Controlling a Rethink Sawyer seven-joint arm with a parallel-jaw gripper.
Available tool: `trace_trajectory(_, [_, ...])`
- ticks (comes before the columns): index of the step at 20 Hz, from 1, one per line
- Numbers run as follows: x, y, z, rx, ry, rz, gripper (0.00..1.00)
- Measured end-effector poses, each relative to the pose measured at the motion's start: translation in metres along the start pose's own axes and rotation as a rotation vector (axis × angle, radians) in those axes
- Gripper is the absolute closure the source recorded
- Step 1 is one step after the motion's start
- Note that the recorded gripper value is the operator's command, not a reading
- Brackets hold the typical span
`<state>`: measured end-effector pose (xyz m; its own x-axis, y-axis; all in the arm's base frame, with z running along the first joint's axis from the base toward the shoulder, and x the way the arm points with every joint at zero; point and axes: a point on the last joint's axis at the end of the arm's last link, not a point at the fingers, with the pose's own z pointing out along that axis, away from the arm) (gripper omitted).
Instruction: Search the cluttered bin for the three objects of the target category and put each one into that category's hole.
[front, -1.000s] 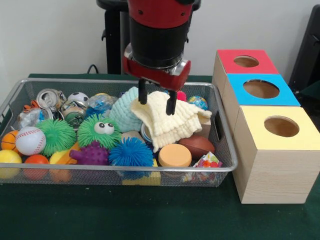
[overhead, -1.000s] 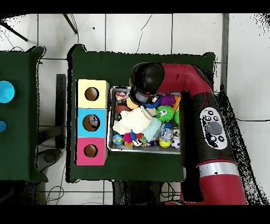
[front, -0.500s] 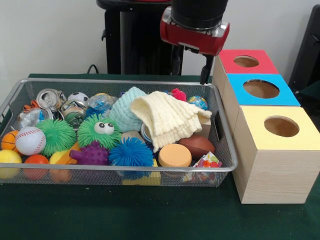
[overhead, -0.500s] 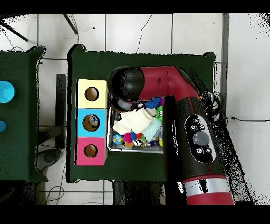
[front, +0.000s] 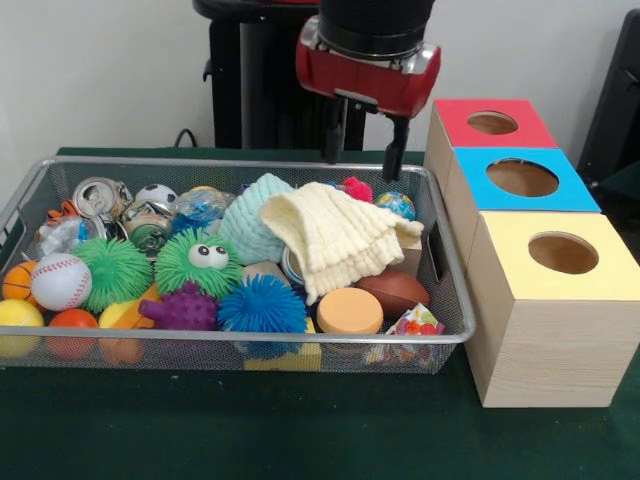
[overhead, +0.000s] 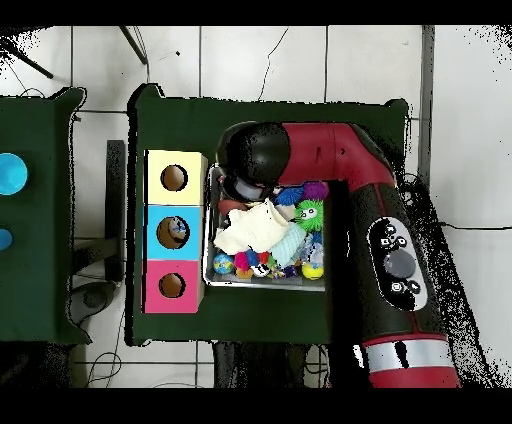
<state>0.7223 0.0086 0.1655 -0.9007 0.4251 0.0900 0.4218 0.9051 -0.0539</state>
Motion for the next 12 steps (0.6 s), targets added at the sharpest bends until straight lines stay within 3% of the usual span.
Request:
trace_trajectory(2, [-0.007,-0.003,0.003,-0.013,-0.027,0.004,0.00])
trace_trajectory(3, [-0.017,-0.009,0.010,-0.038,-0.073,0.010,0.00])
trace_trajectory(7, [-0.034,-0.018,0.023,-0.075,-0.151,0.019,0.00])
trace_trajectory(12, [-0.036,-0.020,0.033,-0.079,-0.162,0.016,0.00])
